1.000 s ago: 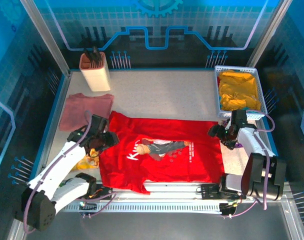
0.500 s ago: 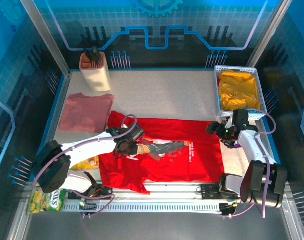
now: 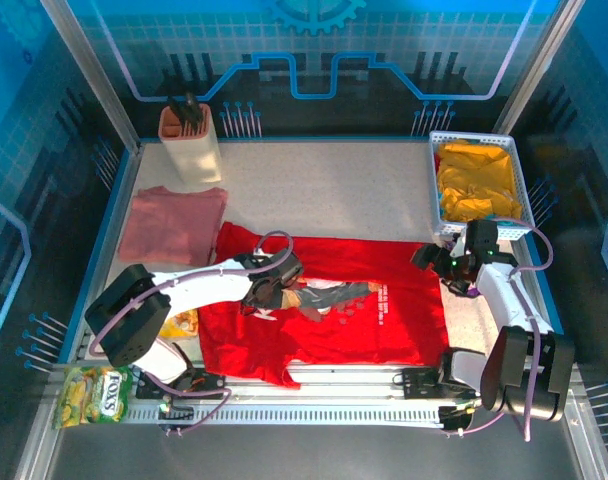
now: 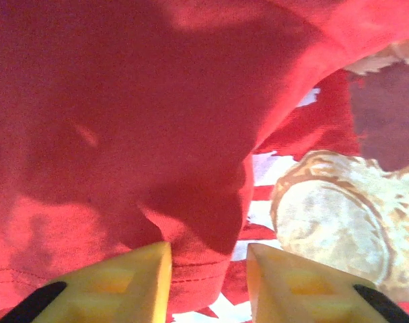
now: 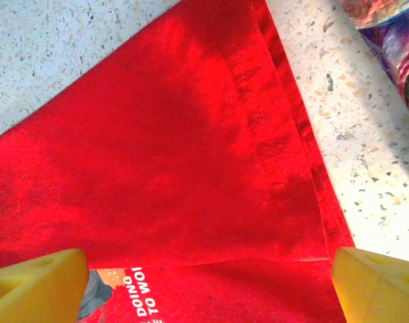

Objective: Fold and stack the t-shirts

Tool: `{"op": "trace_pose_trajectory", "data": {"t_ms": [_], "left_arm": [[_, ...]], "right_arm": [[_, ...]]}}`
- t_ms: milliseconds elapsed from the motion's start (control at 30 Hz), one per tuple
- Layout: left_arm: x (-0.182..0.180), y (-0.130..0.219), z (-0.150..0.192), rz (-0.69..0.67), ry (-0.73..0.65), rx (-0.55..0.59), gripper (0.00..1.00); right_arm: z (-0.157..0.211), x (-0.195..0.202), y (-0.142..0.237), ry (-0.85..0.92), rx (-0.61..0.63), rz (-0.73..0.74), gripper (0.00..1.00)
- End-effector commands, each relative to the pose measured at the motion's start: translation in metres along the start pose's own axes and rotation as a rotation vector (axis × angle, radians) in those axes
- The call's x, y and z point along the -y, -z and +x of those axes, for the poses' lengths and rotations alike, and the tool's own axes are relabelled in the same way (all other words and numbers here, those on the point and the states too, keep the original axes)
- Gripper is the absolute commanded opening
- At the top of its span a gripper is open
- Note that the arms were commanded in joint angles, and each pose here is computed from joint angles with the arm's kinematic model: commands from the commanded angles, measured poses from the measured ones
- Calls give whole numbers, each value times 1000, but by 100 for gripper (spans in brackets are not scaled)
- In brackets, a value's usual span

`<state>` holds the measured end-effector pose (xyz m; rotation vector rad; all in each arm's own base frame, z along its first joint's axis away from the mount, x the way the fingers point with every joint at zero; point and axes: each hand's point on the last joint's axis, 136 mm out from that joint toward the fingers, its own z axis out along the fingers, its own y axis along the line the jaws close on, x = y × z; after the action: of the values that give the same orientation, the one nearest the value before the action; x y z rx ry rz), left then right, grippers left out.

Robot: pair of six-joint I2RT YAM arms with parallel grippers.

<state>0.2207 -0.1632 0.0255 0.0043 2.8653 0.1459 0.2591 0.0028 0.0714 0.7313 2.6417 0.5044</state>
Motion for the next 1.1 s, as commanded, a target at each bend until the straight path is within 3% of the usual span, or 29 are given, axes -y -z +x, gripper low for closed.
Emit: {"op": "trace_pose_trajectory", "data": {"t_ms": [0,333,467,667,900,1000,1067], "left_arm": [[-10,-2,2,-76,16,-6,32],[-21,20,-10,-125,-15,27,0],[-19,39,-12,-41,-33,22,0],[-18,49,-13,203,14,-63,0],[-43,20,-14,170,74,-132,2],[-65,5,-16,53,125,-150,14],[-79,-1,-17,-15,171,-171,28]], "right_arm": [[4,4,-3,-20,-12,-10,93],[2,4,-2,-20,-14,-8,92],[2,6,-1,-20,-15,-5,92],[3,6,-4,-29,-21,-17,92],[6,5,-6,-36,-32,-29,92],[6,5,-4,-29,-30,-25,91],[6,5,-3,-27,-29,-23,91]]}}
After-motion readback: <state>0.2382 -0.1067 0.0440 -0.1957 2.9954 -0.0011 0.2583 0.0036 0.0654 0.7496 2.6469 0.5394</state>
